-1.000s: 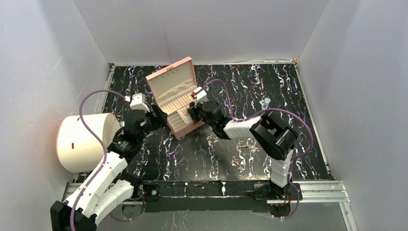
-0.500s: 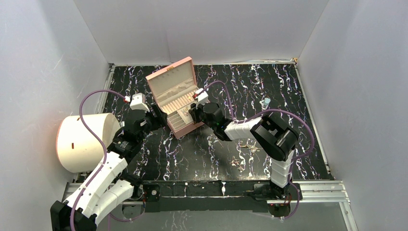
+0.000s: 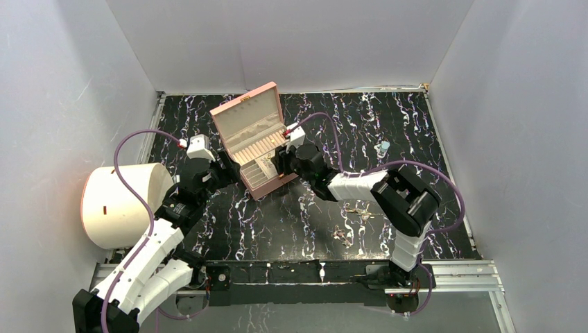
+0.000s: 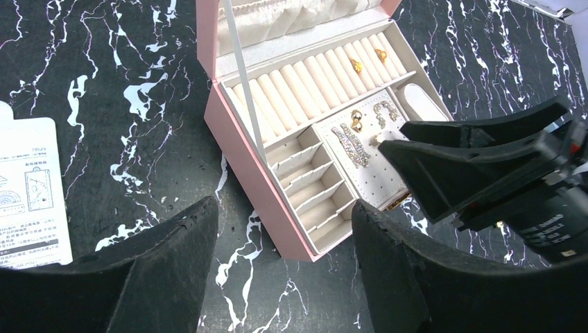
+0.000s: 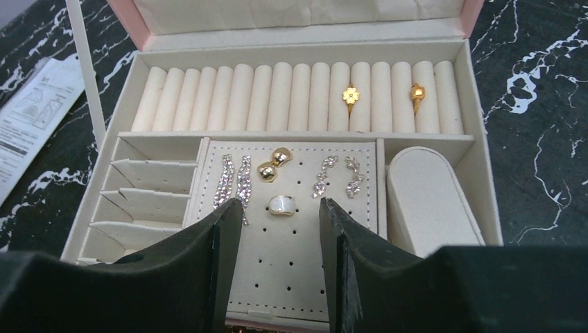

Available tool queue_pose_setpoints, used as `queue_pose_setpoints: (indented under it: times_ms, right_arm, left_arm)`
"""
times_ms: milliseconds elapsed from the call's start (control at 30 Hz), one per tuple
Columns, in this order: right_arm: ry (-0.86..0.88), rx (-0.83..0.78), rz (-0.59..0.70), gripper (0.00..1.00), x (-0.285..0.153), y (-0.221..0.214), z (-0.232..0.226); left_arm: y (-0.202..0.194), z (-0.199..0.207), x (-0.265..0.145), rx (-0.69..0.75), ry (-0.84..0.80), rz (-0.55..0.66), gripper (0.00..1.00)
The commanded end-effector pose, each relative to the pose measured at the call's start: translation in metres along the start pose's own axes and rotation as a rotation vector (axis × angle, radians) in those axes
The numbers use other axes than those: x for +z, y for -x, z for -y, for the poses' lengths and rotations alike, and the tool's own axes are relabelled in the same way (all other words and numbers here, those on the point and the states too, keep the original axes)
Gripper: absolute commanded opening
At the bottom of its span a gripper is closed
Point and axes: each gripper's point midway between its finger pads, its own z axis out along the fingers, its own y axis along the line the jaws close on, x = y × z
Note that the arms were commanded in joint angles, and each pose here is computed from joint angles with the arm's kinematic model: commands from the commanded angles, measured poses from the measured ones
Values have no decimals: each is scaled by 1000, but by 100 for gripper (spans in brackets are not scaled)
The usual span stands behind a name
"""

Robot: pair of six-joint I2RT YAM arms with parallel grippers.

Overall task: Organize the mixed jewelry
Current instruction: Place the jewelry in the jewelry box.

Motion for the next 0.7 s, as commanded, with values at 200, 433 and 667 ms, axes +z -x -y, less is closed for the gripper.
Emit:
queue_pose_setpoints:
  times_ms: [200,433,667]
  right_arm:
    - [6,65,90,39,-7,58,-7]
    - [-48,69,4,33,8,39,1]
    - [-68,74,-19,16,13,33,4]
  left_arm:
    - [5,-3,-1,-1,17,22,68]
    - [6,-2,-3,-5,10,25,68]
    - [5,-2,-3,-5,10,22,68]
